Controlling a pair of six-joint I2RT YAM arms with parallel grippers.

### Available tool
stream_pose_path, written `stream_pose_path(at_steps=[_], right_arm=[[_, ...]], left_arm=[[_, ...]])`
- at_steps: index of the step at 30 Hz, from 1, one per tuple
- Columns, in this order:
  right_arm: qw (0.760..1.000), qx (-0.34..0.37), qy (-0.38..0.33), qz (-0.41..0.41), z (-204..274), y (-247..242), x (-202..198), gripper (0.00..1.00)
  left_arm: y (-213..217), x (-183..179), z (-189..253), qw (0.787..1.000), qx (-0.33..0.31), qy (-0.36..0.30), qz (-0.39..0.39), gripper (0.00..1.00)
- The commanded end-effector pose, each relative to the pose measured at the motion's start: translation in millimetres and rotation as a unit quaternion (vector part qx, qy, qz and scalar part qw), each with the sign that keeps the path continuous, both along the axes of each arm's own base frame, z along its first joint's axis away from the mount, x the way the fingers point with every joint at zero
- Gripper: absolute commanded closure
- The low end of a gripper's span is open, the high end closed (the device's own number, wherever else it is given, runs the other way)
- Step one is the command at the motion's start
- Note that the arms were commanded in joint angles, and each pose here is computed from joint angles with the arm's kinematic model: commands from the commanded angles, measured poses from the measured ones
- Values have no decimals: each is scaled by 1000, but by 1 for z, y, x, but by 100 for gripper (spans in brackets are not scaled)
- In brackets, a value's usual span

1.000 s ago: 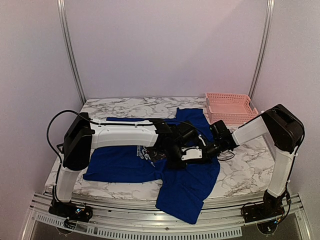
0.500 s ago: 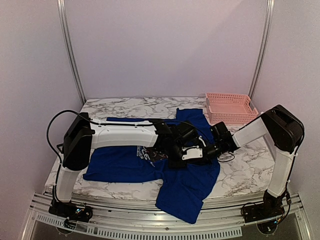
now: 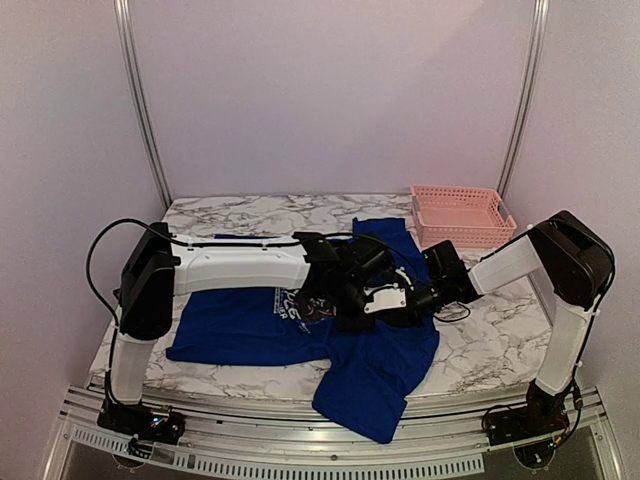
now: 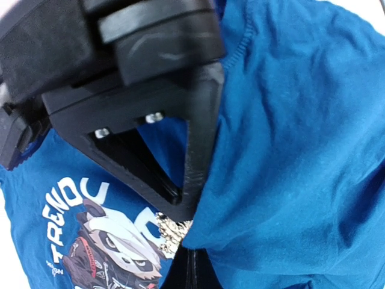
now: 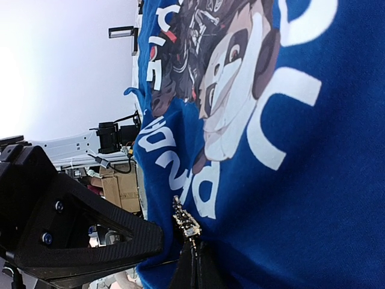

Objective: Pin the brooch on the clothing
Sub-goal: Pick up the flattened clothing from the center of the board.

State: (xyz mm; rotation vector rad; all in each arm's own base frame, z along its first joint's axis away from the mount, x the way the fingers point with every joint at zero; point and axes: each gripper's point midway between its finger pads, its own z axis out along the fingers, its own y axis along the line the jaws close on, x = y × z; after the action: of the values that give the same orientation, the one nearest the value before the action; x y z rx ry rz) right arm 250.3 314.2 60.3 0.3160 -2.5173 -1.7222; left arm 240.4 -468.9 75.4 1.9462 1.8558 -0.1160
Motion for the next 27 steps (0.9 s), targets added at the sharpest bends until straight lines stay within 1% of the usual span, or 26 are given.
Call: stream_pose_path(at_steps=[1,12,27], right_arm=[[996,75,-28,45,44,9,-12,100],[995,82,-41,43,58,11,-9,100],[993,94,-52,47,70,12,-8,100]], left_arm=[[10,2,-9,1000,11,13,10,100],[10,-3,-10,1000,7,28,10,100],[24,-10,-28,999,27,35,10,100]])
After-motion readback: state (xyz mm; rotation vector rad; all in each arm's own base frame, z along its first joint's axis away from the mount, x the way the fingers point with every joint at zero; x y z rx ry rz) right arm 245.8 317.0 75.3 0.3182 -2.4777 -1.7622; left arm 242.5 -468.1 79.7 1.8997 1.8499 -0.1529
